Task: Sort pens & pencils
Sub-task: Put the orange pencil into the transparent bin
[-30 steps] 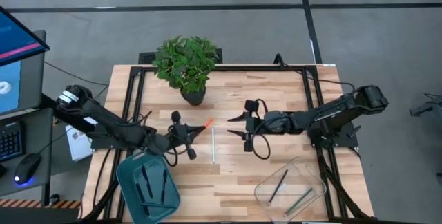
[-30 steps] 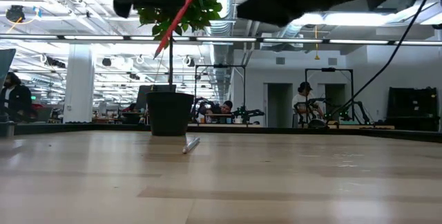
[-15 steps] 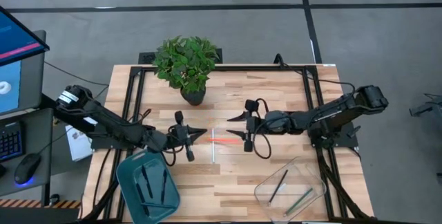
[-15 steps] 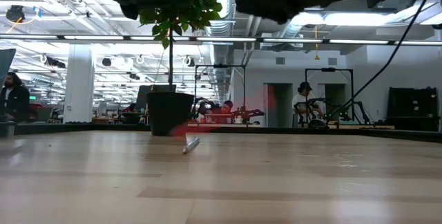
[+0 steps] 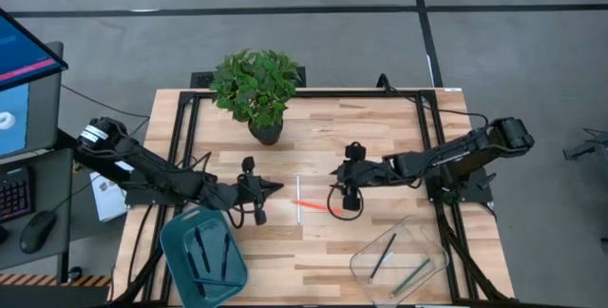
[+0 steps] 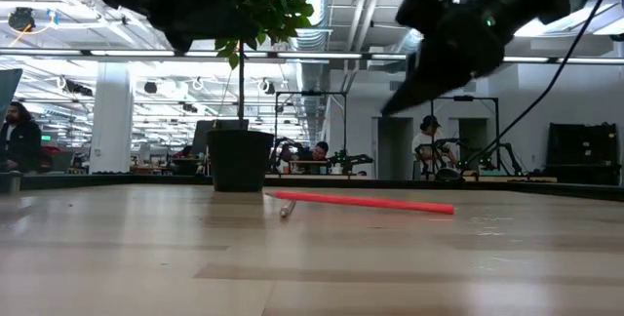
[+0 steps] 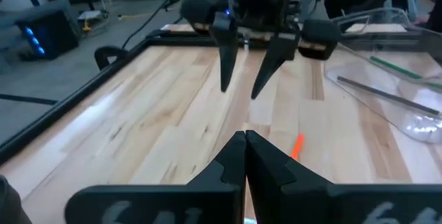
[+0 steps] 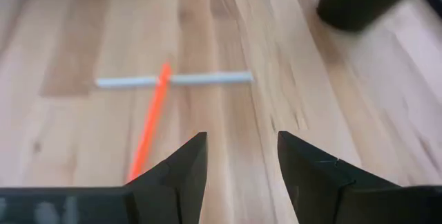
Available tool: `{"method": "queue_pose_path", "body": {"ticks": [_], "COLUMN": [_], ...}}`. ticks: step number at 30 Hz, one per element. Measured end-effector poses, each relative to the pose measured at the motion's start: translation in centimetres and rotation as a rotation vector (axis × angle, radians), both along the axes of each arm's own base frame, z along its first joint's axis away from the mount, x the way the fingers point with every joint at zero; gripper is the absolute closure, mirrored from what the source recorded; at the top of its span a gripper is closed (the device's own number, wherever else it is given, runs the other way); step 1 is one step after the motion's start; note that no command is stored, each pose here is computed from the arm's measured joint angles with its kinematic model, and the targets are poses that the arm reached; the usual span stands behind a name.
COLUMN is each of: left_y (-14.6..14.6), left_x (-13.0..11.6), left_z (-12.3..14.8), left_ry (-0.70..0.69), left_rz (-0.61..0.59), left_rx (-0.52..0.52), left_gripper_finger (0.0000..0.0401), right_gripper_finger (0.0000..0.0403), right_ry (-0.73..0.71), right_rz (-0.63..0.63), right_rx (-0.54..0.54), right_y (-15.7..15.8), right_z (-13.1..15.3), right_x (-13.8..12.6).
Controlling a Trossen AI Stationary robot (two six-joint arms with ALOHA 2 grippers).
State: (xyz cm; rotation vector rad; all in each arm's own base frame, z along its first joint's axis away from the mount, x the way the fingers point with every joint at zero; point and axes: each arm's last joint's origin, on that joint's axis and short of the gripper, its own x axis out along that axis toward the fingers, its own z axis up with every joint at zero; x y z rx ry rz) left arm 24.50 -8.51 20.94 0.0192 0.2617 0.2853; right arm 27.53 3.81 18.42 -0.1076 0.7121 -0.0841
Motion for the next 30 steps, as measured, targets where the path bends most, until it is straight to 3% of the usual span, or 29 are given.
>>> {"method": "queue_pose_path", "body": {"ticks": [13, 18, 30], "left_y": [0.0, 0.0, 0.0], "left_x": [0.1, 0.1, 0.1], "left_z": [0.3, 0.3, 0.3], "left_ry": [-0.021, -0.024, -0.027], "left_rz": [0.011, 0.010, 0.012], "left_rx": [0.019, 0.017, 0.008], "left_gripper_finger": [0.0401, 0.0401, 0.0401], "right_gripper_finger": [0.0204, 0.0204, 0.0204], "right_ry": [0.067, 0.081, 0.019], "right_rz": [0.002, -0.008, -0.097], "right_rx": [0.197, 0.212, 0.290], "right_y": [1.9, 2.4, 3.1], "right_z": [-1.9, -4.3, -6.3], "right_x": [0.3, 1.4, 2.7]}}
